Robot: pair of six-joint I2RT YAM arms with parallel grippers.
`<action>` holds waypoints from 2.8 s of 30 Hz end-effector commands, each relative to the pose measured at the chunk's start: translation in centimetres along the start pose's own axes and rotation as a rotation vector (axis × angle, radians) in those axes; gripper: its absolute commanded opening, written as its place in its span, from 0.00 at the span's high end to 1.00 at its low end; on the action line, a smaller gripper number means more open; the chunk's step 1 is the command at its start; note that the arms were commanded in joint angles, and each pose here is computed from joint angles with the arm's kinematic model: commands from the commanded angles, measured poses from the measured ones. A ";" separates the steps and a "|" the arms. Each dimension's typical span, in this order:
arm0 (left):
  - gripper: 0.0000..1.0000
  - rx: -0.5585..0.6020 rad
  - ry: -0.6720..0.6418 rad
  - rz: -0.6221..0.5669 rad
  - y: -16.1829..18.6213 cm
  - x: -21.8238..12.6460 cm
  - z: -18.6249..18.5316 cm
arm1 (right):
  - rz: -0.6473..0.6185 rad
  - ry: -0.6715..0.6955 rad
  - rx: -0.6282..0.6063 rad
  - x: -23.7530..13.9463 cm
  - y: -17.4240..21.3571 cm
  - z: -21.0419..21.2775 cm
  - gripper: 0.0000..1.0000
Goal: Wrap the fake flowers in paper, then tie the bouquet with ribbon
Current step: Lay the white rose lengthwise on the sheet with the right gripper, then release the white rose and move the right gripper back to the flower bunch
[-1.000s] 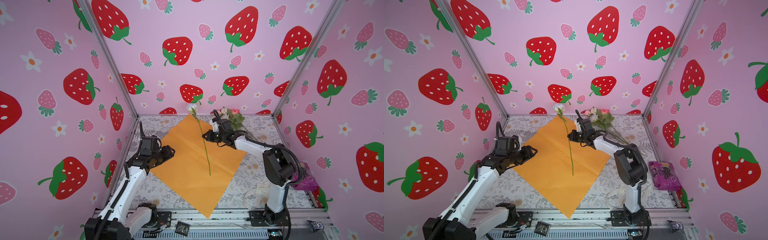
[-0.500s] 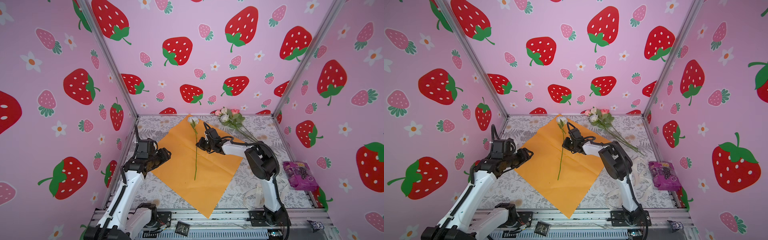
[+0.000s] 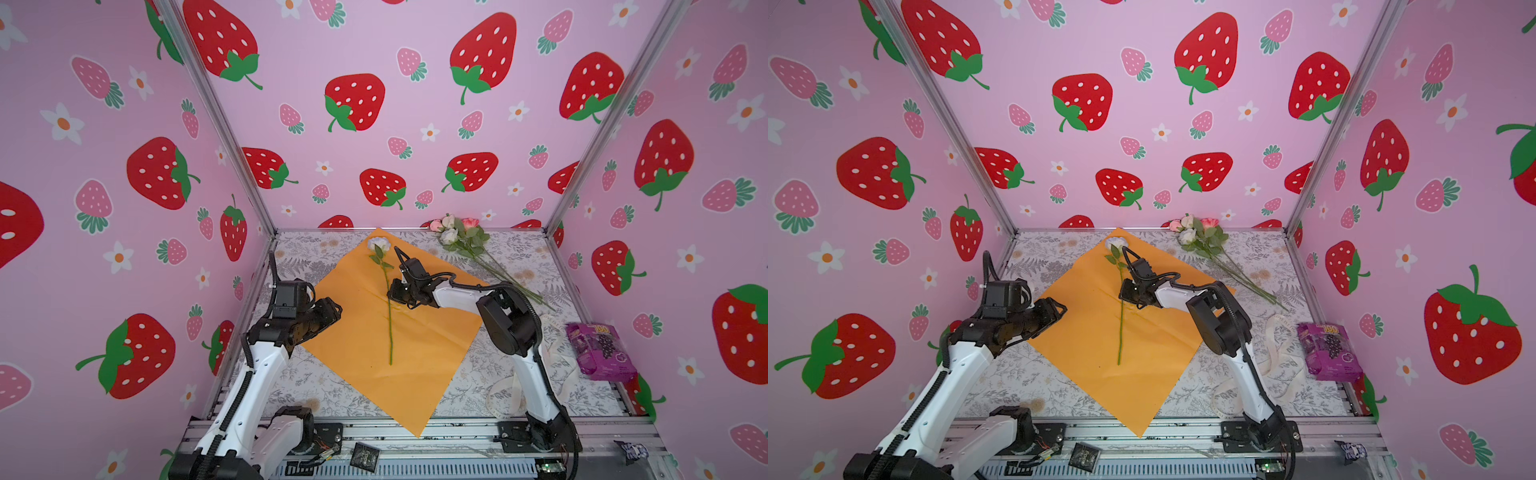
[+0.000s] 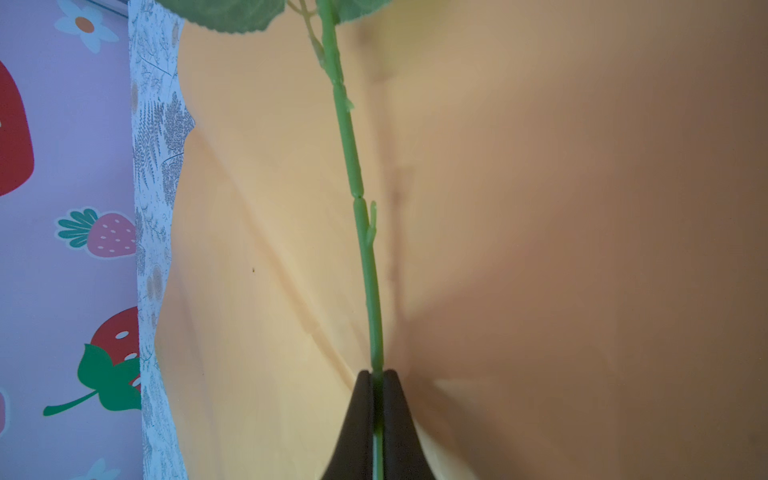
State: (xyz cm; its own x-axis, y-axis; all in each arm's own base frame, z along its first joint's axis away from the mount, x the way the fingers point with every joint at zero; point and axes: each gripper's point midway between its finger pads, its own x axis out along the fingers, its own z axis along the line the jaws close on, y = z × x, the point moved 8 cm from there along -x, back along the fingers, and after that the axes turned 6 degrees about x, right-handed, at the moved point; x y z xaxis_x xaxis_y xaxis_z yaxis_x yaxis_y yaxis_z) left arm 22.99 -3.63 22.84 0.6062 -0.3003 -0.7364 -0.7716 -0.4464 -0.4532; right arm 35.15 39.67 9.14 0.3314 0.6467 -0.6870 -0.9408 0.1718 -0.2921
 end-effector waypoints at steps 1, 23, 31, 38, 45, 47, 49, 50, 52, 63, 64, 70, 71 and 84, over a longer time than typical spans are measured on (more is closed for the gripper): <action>0.37 -0.002 0.000 0.018 0.4 0.2 0.3 | -0.051 -0.037 -0.048 -1.9 -0.7 2.8 1.00; 0.37 -0.009 0.017 0.039 0.4 0.7 0.2 | -0.007 0.068 -0.037 0.3 0.9 1.2 0.73; 0.36 -0.007 0.076 0.054 0.3 0.8 -0.4 | -0.093 -0.029 -0.072 -4.7 -2.8 3.9 0.65; 0.36 0.009 0.211 0.124 0.8 2.3 -1.9 | -0.310 0.066 -0.146 -13.7 -8.7 -0.4 0.59; 0.33 0.138 0.312 0.219 2.4 5.2 -7.0 | -0.344 0.324 -0.231 -21.7 -14.6 -14.9 0.58; 0.32 0.184 0.326 0.245 3.1 6.1 -8.8 | -0.310 0.357 -0.274 -22.7 -15.7 -17.9 0.59; 0.31 0.223 0.336 0.271 3.9 7.0 -10.4 | -0.273 0.429 -0.317 -23.1 -16.4 -20.3 0.60; 0.30 0.236 0.341 0.282 4.2 7.5 -11.2 | -0.244 0.482 -0.343 -23.1 -16.7 -21.4 0.60; 0.30 0.259 0.346 0.302 4.7 8.2 -12.6 | -0.207 0.567 -0.377 -23.1 -17.3 -22.9 0.62; 0.29 0.304 0.353 0.345 5.4 9.9 -15.4 | -0.194 0.653 -0.449 -21.2 -20.8 -26.4 0.64; 0.29 0.305 0.351 0.345 5.4 9.9 -15.4 | -0.186 0.656 -0.452 -20.9 -21.0 -26.6 0.65; 0.29 0.309 0.340 0.340 5.2 10.2 -15.5 | -0.122 0.621 -0.455 -18.9 -22.2 -27.6 0.68; 0.29 0.313 0.337 0.332 5.1 10.1 -15.6 | -0.117 0.629 -0.453 -18.6 -22.4 -27.9 0.68; 0.29 0.333 0.312 0.320 4.8 9.6 -15.4 | -0.064 0.637 -0.507 -17.6 -23.0 -28.3 0.88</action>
State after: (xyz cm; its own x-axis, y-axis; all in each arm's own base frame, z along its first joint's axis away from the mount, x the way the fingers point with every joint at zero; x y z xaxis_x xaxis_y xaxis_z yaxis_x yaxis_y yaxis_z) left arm 28.13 -21.76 20.61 0.3106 -0.6392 -0.7035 -0.9212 -0.0198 -0.3887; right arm 53.85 3.57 9.45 0.5582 0.0859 -0.8252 -0.7967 -0.2222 -0.5620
